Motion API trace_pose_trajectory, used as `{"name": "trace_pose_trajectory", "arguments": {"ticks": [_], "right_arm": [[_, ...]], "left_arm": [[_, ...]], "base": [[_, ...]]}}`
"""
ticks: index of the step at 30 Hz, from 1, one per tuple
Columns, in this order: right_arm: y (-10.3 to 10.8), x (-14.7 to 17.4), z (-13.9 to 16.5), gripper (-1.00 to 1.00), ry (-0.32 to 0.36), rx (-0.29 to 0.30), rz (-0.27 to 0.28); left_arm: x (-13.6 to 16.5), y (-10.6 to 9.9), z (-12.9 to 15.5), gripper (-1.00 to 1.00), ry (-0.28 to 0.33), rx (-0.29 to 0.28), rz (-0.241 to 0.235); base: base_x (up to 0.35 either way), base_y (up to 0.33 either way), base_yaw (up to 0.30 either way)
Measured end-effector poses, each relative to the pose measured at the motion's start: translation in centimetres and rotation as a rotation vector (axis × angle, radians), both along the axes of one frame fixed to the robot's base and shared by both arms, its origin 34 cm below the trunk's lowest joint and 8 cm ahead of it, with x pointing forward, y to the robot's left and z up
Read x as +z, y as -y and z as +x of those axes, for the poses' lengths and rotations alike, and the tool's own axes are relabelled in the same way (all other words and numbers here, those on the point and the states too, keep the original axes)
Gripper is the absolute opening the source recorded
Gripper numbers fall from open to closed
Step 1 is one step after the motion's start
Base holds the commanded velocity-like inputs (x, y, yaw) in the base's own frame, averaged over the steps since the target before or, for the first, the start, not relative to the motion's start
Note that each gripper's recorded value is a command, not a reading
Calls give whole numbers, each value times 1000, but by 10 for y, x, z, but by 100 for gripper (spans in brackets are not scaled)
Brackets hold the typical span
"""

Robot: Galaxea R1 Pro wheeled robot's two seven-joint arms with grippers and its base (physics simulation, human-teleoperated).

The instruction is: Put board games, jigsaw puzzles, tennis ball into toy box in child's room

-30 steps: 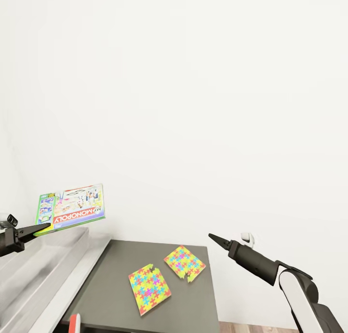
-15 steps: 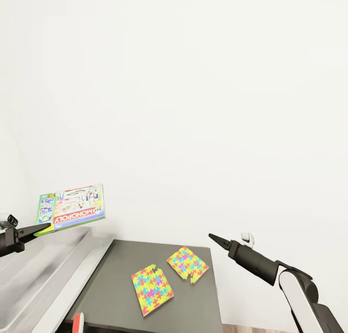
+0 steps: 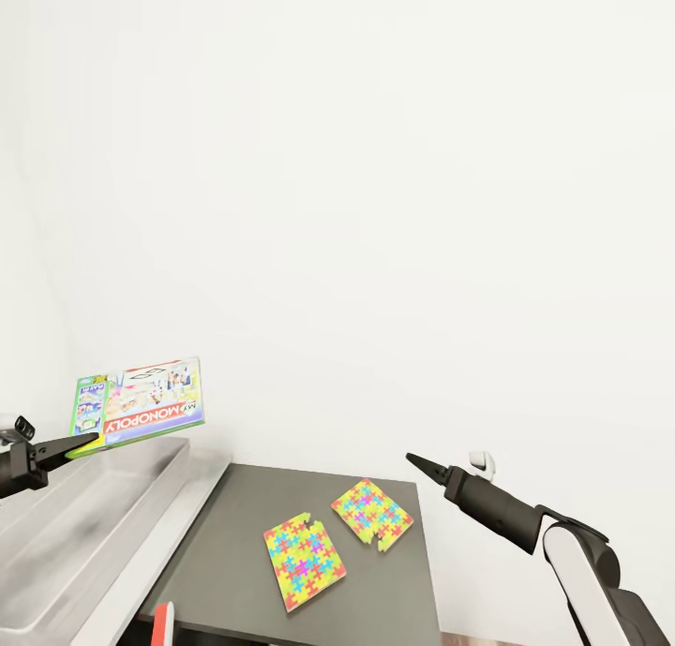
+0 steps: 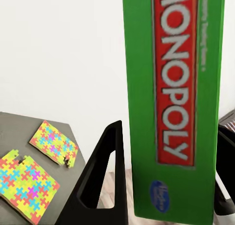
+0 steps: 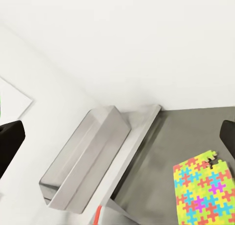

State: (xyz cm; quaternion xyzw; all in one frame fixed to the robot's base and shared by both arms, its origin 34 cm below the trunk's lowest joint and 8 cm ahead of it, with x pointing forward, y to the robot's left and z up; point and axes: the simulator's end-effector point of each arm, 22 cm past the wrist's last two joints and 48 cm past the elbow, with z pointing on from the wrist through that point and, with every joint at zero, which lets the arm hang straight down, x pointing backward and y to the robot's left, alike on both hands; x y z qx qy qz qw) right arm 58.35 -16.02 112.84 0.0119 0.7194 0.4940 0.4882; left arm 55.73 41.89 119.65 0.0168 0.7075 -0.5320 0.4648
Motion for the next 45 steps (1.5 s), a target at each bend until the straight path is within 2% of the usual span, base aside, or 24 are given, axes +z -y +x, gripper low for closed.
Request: {"name": "trace_pose_trajectory", "arguments": {"ticks": [6, 9, 14, 16, 21, 28, 30, 36, 38, 40, 44, 45], "right_arm": [[-2, 0, 0, 100, -1, 2, 4], [-1, 0, 0, 100, -1, 2, 1], [2, 0, 0, 100, -1, -1, -1], [1, 0, 0, 100, -1, 0, 0], [1, 0, 0, 100, -1, 1, 0], [-3, 1, -1, 100, -1, 5, 6], [-4, 1, -1, 100, -1, 7, 7], [-4, 0, -1, 100, -1, 7, 4], [-3, 0, -1, 100, -1, 6, 2], [-3, 0, -1, 100, -1, 6, 2], [-3, 0, -1, 100, -1, 5, 2], [-3, 0, -1, 100, -1, 6, 2]], "left_arm": [[-2, -2, 0, -100, -11, 4, 8], [0, -9, 0, -100, -15, 13, 35], [-6, -44, -5, -100, -79, 74, 168], [-4, -65, -9, -100, -105, 110, 234], [11, -98, -20, -100, -119, 163, 320], [10, -147, -22, -100, -176, 297, 461], [11, -153, -22, -100, -180, 315, 479], [7, -157, -22, -100, -190, 321, 513], [-4, -153, -22, -100, -215, 300, 547], [-7, -153, -22, -100, -215, 288, 582], [-13, -158, -24, -100, -211, 275, 654], [-17, -163, -26, -100, -223, 277, 688]], "base": [[0, 1, 0], [0, 0, 0], [0, 0, 0], [0, 0, 0], [0, 0, 0], [0, 0, 0], [0, 0, 0], [0, 0, 0], [0, 0, 0], [0, 0, 0], [0, 0, 0], [0, 0, 0]]}}
